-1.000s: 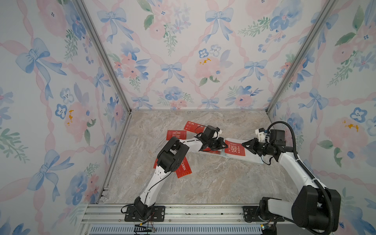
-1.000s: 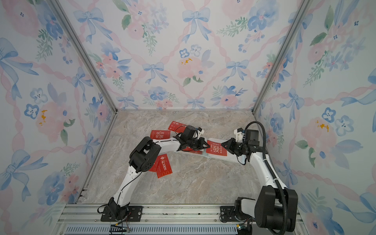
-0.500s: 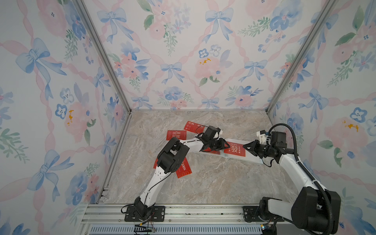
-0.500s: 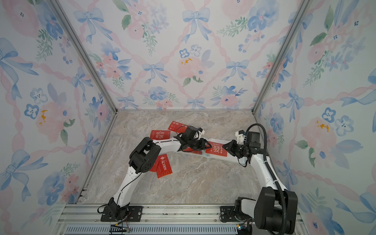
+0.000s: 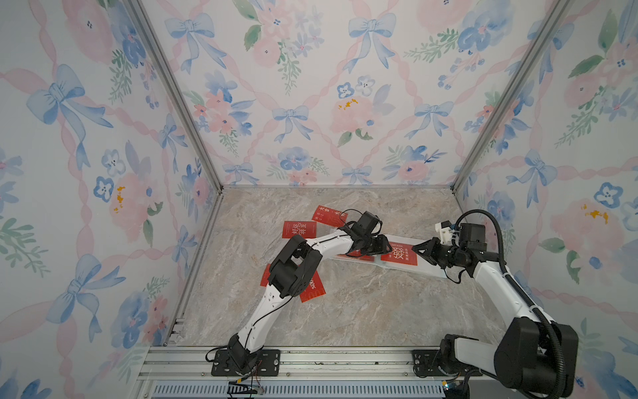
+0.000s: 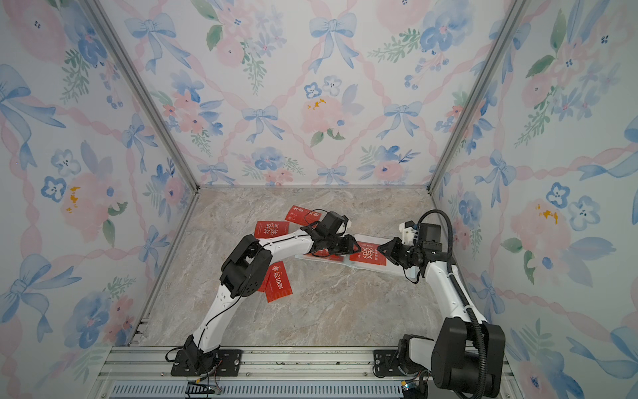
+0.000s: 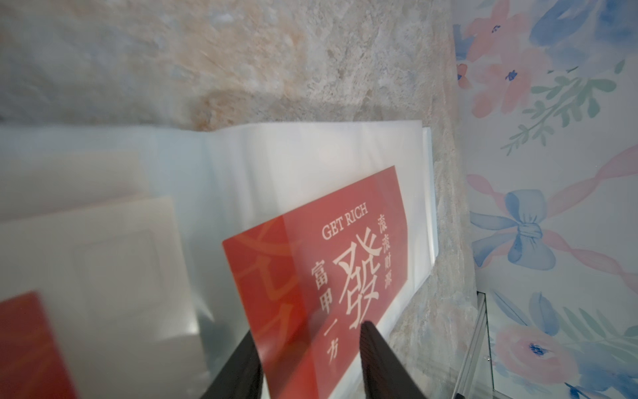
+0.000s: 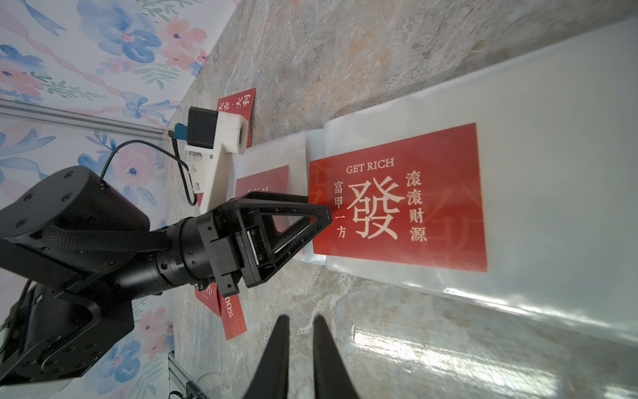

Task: Place the photos into the photo albums
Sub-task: Insert the photo into the photo album.

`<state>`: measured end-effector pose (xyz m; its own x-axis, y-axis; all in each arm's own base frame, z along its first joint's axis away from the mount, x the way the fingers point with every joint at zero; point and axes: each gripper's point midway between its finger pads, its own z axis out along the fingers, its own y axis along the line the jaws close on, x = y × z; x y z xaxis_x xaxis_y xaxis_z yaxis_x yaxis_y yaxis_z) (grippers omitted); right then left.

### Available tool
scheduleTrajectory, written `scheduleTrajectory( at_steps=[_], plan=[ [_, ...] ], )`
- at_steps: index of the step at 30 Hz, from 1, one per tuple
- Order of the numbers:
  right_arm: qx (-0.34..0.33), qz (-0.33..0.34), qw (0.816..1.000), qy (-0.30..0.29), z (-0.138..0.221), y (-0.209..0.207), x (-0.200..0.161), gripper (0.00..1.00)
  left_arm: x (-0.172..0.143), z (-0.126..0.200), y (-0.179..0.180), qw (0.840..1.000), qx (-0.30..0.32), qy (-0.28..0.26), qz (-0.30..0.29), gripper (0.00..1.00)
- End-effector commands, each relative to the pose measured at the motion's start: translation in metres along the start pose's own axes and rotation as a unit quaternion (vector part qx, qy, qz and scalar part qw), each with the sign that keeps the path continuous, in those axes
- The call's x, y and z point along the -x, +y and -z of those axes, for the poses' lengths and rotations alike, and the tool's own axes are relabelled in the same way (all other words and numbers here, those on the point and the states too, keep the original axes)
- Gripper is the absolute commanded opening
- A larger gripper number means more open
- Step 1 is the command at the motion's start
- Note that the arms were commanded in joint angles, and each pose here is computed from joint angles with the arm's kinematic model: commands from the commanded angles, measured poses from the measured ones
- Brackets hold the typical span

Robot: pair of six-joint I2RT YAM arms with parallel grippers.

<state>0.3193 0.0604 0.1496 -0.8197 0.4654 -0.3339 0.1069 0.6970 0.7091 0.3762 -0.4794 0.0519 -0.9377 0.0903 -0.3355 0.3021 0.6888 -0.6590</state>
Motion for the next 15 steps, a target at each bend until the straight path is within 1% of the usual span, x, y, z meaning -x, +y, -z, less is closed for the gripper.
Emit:
scheduleTrajectory(
  at_steps=[1,6,10,15],
  plan=[
    [0.000,-0.001,1.000,0.008,-0.002,-0.001,-0.007,0.16,-0.003,0.004,0.009,0.999,0.041,0.008,-0.013,0.47],
    [-0.005,0.005,1.000,0.014,-0.006,-0.002,-0.009,0.16,0.005,0.015,-0.003,0.998,0.057,0.000,-0.026,0.49],
    [-0.007,0.009,1.000,0.019,-0.009,-0.002,-0.011,0.16,0.014,0.025,-0.020,0.998,0.053,-0.013,-0.039,0.50],
    [-0.019,0.018,0.999,0.023,-0.011,-0.001,-0.010,0.16,0.023,0.043,-0.027,0.996,0.066,-0.027,-0.050,0.51]
  ],
)
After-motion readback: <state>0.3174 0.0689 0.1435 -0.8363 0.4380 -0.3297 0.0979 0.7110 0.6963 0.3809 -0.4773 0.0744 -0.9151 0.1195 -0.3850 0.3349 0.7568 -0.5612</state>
